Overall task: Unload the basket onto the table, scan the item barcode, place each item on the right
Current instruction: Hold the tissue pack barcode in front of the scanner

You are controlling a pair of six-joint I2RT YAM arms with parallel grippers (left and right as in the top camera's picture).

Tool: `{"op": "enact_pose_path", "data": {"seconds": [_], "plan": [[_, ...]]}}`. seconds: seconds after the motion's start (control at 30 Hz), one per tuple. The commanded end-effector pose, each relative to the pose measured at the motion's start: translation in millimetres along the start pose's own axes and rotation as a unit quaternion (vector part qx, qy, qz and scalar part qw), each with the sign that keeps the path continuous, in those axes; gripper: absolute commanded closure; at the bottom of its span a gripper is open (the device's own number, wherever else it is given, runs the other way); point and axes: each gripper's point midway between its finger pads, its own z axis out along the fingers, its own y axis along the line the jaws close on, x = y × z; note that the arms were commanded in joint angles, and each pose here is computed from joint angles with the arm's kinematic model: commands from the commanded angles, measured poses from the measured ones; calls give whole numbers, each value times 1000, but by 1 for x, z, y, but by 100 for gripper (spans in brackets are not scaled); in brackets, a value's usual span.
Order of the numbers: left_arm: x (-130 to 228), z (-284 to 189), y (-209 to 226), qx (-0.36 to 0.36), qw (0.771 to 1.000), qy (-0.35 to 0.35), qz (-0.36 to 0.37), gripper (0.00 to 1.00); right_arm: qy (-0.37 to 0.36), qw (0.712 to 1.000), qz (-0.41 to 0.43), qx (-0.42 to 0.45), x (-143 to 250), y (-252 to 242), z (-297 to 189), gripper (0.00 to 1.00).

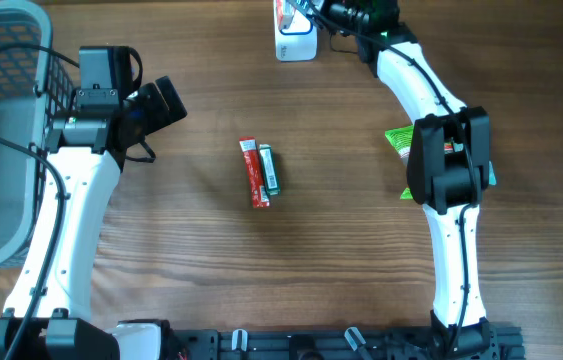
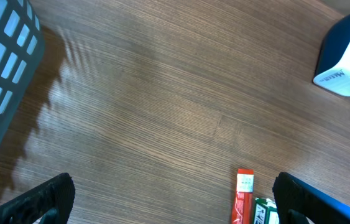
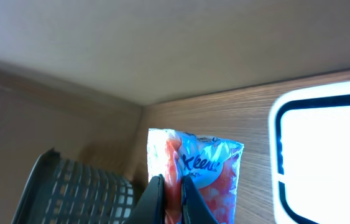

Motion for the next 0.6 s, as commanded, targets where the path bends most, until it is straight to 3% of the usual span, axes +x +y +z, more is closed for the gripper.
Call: {"op": "enact_pose_path", "data": {"seconds": [0.0, 0.27, 0.57], "plan": [[-4, 0, 3, -7, 1000, -5, 4, 0, -14, 999, 21, 24, 1, -24, 6, 96], [-4, 0, 3, -7, 1000, -5, 3, 0, -19, 998, -23, 48, 6, -50, 11, 96], [-4, 0, 3, -7, 1000, -5, 4, 0, -42, 994, -95, 36, -6, -43, 10, 96]]}}
